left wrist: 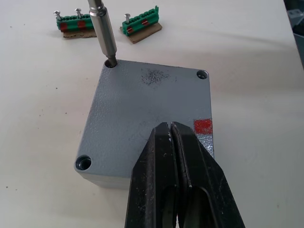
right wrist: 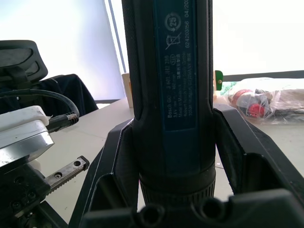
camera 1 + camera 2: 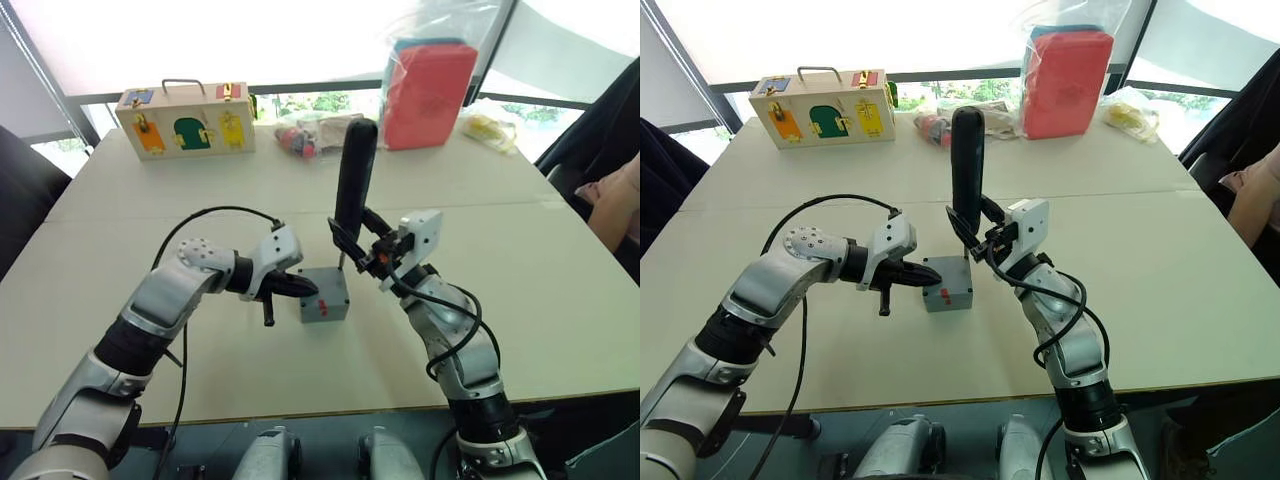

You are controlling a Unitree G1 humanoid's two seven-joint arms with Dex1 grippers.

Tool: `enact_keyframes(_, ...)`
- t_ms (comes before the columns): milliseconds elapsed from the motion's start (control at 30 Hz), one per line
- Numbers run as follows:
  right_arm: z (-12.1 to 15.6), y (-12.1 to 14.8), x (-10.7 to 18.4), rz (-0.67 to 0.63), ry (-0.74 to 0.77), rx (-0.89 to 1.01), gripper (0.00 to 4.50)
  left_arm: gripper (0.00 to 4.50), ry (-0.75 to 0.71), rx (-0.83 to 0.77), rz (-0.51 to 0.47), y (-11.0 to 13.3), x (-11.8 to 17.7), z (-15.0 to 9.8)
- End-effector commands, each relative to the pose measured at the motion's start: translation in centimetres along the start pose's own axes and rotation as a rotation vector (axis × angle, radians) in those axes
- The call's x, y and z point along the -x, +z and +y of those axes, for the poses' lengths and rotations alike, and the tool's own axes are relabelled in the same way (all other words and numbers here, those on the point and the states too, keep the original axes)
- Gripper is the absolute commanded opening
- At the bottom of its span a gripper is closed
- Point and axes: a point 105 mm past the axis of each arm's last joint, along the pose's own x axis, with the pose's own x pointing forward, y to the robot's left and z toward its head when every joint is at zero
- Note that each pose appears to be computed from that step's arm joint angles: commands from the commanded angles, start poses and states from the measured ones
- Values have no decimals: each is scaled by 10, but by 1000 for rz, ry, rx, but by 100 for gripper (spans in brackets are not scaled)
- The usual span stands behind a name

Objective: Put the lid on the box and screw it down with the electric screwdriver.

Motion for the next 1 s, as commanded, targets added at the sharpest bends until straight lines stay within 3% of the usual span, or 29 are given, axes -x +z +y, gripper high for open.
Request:
enact_keyframes(33,7,-52,13,203,4,-63,188,0,3,1,6,-2,0,-2)
enact_keyframes(300,-2,-31,9,152,-2,-24,188,0,5,3,2,-3,-2,-1)
enact_keyframes(500,-6,38,-8,-21,54,35,188,0,47,7,-16,-3,9,10)
enact_keyframes(700,-9,122,-17,-149,106,-86,188,0,37,62,-109,11,24,9)
enact_keyframes(800,-29,139,-14,-97,63,-171,188,0,34,113,-201,30,31,9)
enact_keyframes(900,-57,133,-5,125,34,-263,188,0,16,132,-267,48,41,3)
enact_keyframes(1000,-93,121,16,308,-86,-281,188,0,8,116,-258,53,41,-6)
